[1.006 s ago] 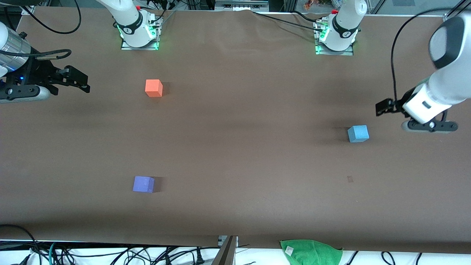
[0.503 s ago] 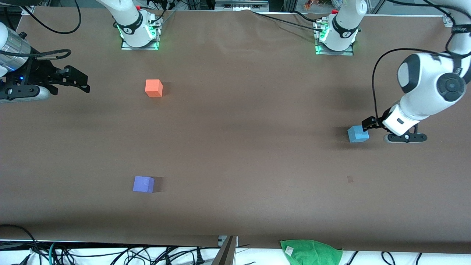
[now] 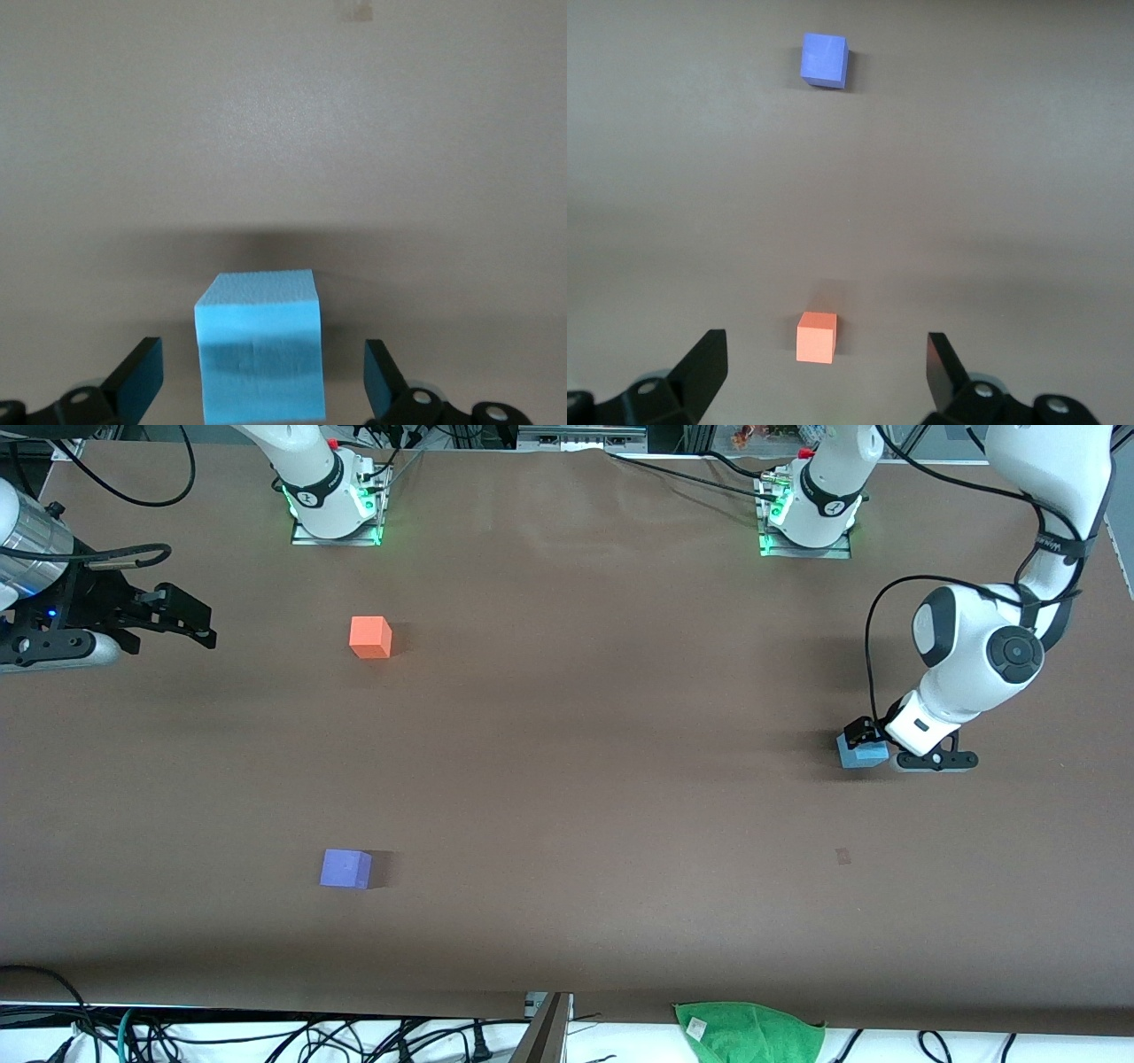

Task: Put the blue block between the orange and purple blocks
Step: 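Close the left gripper on the light-blue cube and lift it, then carry the cube toward the table middle and set it down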

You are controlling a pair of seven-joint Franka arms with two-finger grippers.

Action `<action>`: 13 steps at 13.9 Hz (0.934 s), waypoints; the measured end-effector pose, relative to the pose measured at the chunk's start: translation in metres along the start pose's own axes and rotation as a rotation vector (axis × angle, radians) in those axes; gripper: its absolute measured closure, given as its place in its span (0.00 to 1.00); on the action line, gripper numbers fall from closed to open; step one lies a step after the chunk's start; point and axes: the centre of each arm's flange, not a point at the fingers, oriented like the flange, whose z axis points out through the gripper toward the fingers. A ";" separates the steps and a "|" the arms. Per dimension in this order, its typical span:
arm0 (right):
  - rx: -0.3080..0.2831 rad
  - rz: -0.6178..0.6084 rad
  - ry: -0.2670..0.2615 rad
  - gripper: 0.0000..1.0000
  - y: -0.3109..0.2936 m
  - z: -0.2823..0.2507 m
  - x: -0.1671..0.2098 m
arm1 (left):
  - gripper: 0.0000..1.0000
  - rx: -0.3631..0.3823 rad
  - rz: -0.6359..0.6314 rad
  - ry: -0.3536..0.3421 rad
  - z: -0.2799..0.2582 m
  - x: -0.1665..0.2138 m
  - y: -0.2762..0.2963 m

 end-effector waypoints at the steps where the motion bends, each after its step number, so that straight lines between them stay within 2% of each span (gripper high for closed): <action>1: 0.000 0.000 0.000 0.00 0.000 0.000 0.000 | 0.00 -0.003 0.000 0.010 0.011 -0.002 -0.001; 4: 0.000 0.000 0.000 0.00 0.000 0.000 0.000 | 0.00 -0.011 0.005 0.016 0.048 -0.013 0.000; 6: 0.000 0.000 0.000 0.00 0.000 0.000 0.000 | 0.19 -0.014 0.012 0.005 0.058 -0.016 0.000; 7: 0.000 0.000 0.000 0.00 0.000 0.000 0.000 | 0.32 -0.014 0.013 0.007 0.057 -0.015 0.000; 8: 0.000 0.000 0.000 0.00 0.000 0.000 0.000 | 0.38 -0.013 0.015 0.011 0.054 -0.014 0.001; 10: 0.000 0.000 0.000 0.00 0.000 0.000 0.000 | 0.40 -0.012 0.022 0.009 0.040 -0.007 0.003; 11: 0.000 0.000 0.000 0.00 0.000 0.000 0.000 | 0.40 -0.012 0.031 -0.016 0.024 0.000 0.007; 13: 0.000 0.001 0.000 0.00 0.000 0.000 0.000 | 0.43 -0.014 0.069 -0.107 -0.024 0.019 0.030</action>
